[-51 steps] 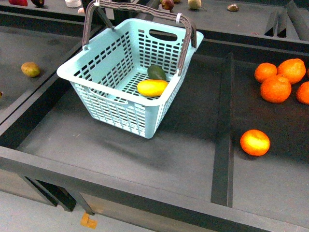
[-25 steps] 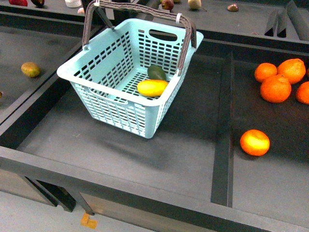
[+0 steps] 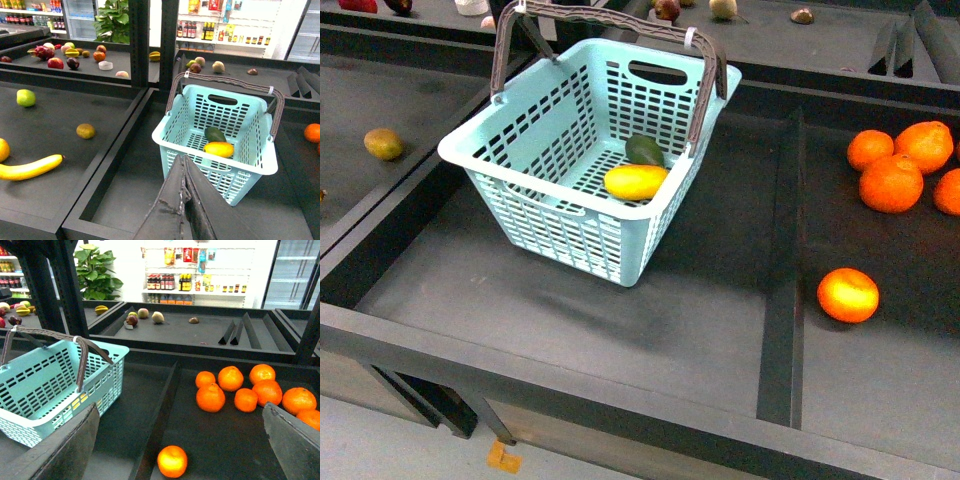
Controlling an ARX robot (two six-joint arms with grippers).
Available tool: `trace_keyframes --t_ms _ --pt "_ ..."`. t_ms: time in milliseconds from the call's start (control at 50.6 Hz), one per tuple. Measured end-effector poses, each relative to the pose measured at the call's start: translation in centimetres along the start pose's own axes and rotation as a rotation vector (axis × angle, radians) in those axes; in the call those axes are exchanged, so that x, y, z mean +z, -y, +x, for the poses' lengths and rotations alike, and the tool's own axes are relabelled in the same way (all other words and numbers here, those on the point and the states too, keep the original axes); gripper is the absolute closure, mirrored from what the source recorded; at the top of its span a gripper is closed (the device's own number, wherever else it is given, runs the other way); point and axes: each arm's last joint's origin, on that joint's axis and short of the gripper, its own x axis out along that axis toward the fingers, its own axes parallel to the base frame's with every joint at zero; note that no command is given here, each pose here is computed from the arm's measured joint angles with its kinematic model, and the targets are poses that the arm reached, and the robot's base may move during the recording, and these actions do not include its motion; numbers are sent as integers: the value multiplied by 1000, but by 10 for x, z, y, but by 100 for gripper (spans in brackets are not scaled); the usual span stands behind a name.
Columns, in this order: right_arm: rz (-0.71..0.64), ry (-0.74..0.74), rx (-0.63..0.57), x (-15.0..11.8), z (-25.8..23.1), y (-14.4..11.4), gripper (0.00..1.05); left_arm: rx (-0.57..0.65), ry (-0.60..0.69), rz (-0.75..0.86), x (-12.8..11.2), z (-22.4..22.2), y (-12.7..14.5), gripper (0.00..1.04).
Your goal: Pick mango and avocado into basket
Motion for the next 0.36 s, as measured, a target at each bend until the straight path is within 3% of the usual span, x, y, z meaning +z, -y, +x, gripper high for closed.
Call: trace_keyframes --t_ms 356 --pt "0 0 0 0 0 0 8 0 2 0 0 0 0 102"
